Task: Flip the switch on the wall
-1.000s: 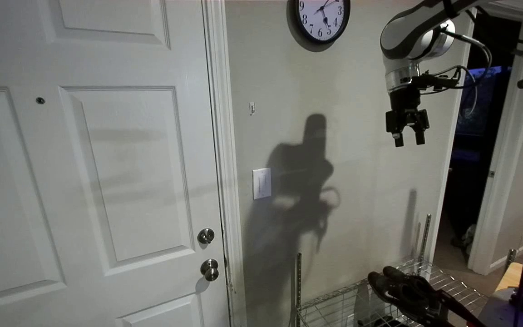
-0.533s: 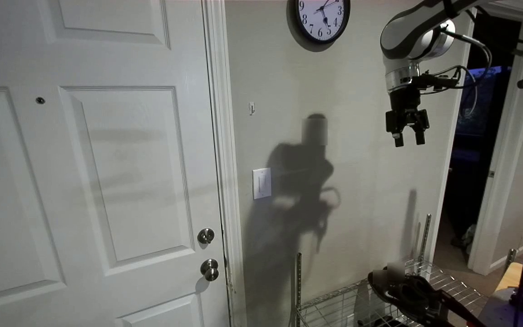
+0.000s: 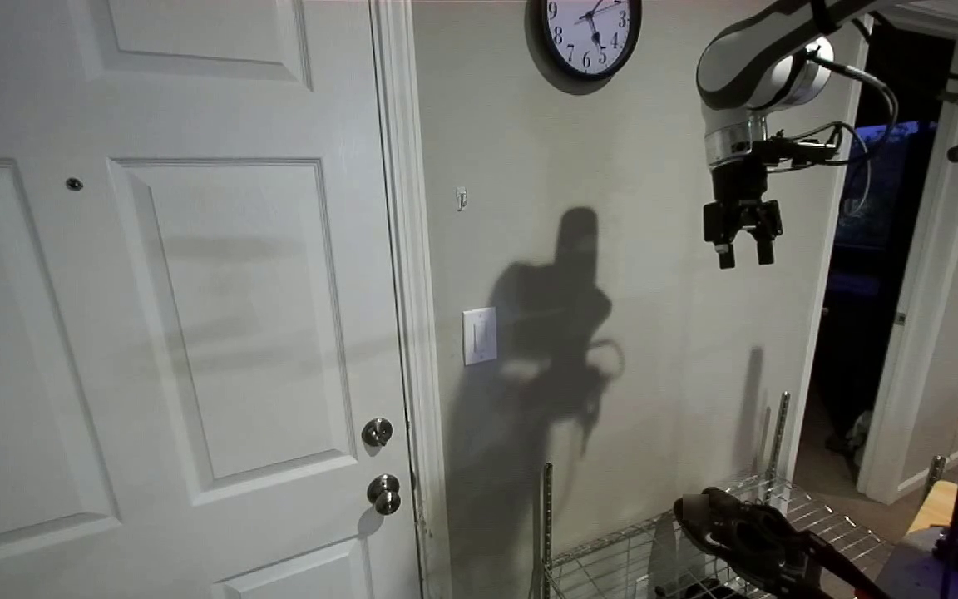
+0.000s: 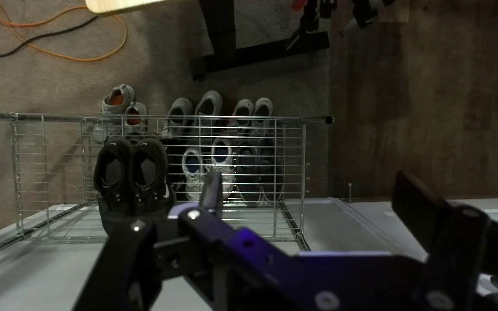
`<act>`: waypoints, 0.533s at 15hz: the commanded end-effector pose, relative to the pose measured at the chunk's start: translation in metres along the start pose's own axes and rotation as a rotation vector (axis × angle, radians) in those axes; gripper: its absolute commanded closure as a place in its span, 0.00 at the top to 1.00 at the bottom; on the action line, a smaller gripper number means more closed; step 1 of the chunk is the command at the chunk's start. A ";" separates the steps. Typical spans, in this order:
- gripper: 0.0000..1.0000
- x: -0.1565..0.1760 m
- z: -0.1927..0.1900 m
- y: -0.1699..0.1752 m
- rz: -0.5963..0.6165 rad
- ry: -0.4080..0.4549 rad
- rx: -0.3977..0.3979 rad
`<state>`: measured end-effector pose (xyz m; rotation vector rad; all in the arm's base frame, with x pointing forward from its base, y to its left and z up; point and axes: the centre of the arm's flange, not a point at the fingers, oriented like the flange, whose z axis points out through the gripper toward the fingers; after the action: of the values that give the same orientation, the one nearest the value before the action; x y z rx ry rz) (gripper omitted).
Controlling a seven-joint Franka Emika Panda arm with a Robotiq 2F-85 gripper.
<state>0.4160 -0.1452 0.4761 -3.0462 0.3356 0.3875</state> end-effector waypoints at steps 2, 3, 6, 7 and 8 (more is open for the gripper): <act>1.00 0.046 -0.002 -0.009 0.008 0.128 0.001; 1.00 0.059 -0.001 -0.019 -0.005 0.156 0.009; 1.00 0.094 0.003 -0.063 -0.058 0.252 0.034; 1.00 0.104 0.006 -0.078 -0.075 0.278 0.047; 1.00 0.113 0.010 -0.098 -0.098 0.302 0.066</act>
<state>0.5025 -0.1054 0.4539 -3.0750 0.2452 0.0025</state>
